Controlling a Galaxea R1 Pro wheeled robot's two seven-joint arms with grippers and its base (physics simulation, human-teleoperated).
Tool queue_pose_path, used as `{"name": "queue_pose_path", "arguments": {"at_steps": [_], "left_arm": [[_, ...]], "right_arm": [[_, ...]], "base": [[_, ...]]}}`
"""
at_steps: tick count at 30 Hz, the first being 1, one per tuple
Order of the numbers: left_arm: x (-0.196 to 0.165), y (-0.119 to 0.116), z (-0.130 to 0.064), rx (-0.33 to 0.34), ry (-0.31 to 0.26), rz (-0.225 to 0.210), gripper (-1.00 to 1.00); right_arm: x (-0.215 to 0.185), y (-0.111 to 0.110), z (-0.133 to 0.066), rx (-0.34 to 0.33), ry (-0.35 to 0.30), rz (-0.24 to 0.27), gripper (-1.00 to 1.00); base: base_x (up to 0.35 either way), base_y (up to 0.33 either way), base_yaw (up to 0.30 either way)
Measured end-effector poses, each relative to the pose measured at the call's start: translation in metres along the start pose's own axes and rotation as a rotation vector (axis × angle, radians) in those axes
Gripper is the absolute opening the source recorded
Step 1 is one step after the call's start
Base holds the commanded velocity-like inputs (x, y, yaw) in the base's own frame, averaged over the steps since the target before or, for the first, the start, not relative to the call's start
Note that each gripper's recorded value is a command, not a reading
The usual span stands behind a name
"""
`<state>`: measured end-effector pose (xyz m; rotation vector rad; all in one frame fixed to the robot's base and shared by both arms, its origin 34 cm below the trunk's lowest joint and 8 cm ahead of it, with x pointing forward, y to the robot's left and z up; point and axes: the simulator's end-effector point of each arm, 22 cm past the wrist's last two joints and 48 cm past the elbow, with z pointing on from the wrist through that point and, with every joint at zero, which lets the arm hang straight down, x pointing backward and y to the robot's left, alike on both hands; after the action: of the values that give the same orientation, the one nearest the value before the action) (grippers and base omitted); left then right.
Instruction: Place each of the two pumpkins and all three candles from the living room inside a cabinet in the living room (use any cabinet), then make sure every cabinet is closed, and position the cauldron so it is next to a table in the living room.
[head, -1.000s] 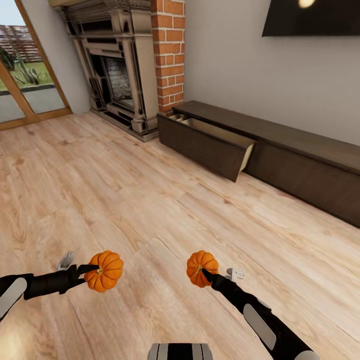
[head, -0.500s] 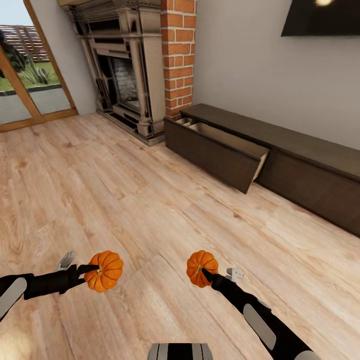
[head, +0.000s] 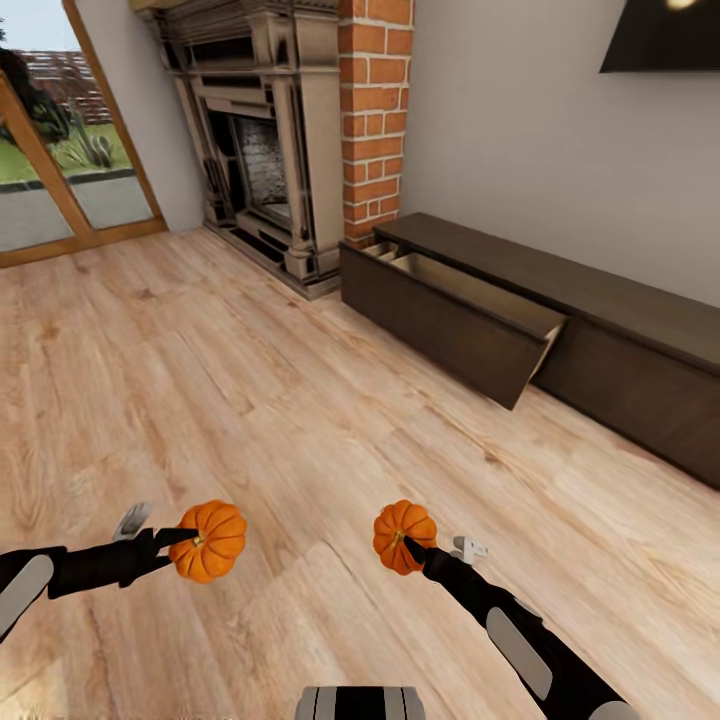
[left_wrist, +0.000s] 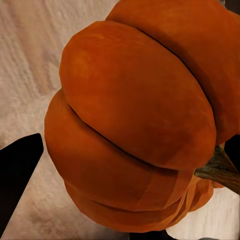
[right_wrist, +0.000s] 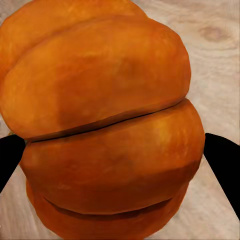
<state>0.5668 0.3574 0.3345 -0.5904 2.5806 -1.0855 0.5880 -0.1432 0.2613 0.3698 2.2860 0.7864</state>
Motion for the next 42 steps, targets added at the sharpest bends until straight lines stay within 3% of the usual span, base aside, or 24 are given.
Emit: {"name": "queue_pose_path", "arguments": {"at_steps": [42], "left_arm": [[0.0007, 0.0019, 0.0003, -0.008, 0.002, 0.006, -1.0]], "right_arm": [[0.0005, -0.001, 0.0, 0.003, 0.001, 0.0, -1.0]], "base": [[0.001, 0.0, 0.288]]}}
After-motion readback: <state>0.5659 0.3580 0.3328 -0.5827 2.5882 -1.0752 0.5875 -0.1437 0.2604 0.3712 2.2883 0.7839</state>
